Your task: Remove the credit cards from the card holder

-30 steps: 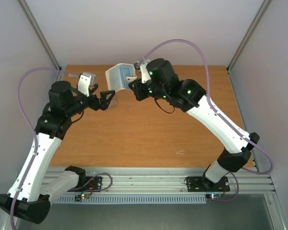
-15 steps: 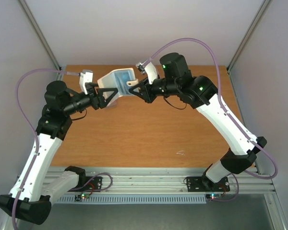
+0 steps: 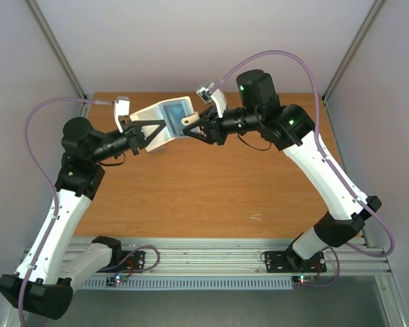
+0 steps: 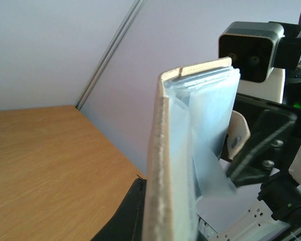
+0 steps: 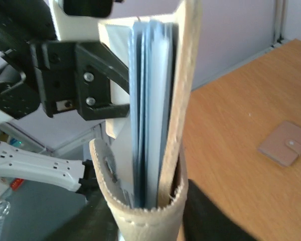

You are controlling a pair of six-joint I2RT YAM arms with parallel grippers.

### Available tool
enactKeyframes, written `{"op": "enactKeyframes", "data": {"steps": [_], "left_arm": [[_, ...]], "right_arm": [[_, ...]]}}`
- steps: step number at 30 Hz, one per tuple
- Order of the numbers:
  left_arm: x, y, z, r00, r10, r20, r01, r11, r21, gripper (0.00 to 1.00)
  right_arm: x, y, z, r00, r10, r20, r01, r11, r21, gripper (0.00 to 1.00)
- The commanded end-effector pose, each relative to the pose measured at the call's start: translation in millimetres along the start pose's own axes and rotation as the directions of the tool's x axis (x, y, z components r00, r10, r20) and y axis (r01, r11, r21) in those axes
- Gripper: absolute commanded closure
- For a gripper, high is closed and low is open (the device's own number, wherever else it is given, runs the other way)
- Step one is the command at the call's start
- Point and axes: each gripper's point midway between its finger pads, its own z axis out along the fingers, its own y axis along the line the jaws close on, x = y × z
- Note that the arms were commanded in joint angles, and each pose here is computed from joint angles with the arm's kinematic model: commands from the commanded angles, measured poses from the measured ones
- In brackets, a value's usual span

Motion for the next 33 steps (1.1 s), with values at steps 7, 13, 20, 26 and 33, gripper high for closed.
{"op": "enactKeyframes", "data": {"steps": [7, 13, 20, 26, 33], "left_arm": [[-11, 6, -4, 0.998, 0.047, 0.049, -0.044, 0.997, -0.069, 1.00], [-9, 9, -7, 0.996, 0.090, 0.019, -0.087, 0.988, -0.125, 1.00], [-12, 6, -13, 0.964, 0.260, -0.055, -0.265, 0.945, -0.194, 1.00], [-15, -5, -12, 0.966, 0.258, -0.029, -0.259, 0.954, -0.153, 1.00], [-14, -3, -7, 0.978, 0.207, -0.015, -0.207, 0.970, -0.129, 1.00]], "right_arm": [[-36, -24, -43, 0.967, 0.081, 0.242, -0.075, 0.997, -0.035, 0.34], [-42, -32, -41, 0.968, 0.066, 0.241, -0.065, 0.998, -0.014, 0.30], [-45, -7, -50, 0.979, -0.038, 0.198, 0.060, 0.993, -0.106, 0.24], [-64, 0, -68, 0.968, 0.006, 0.251, 0.059, 0.966, -0.251, 0.45], [-54, 1, -39, 0.977, 0.026, 0.210, 0.022, 0.975, -0.221, 0.66]]}}
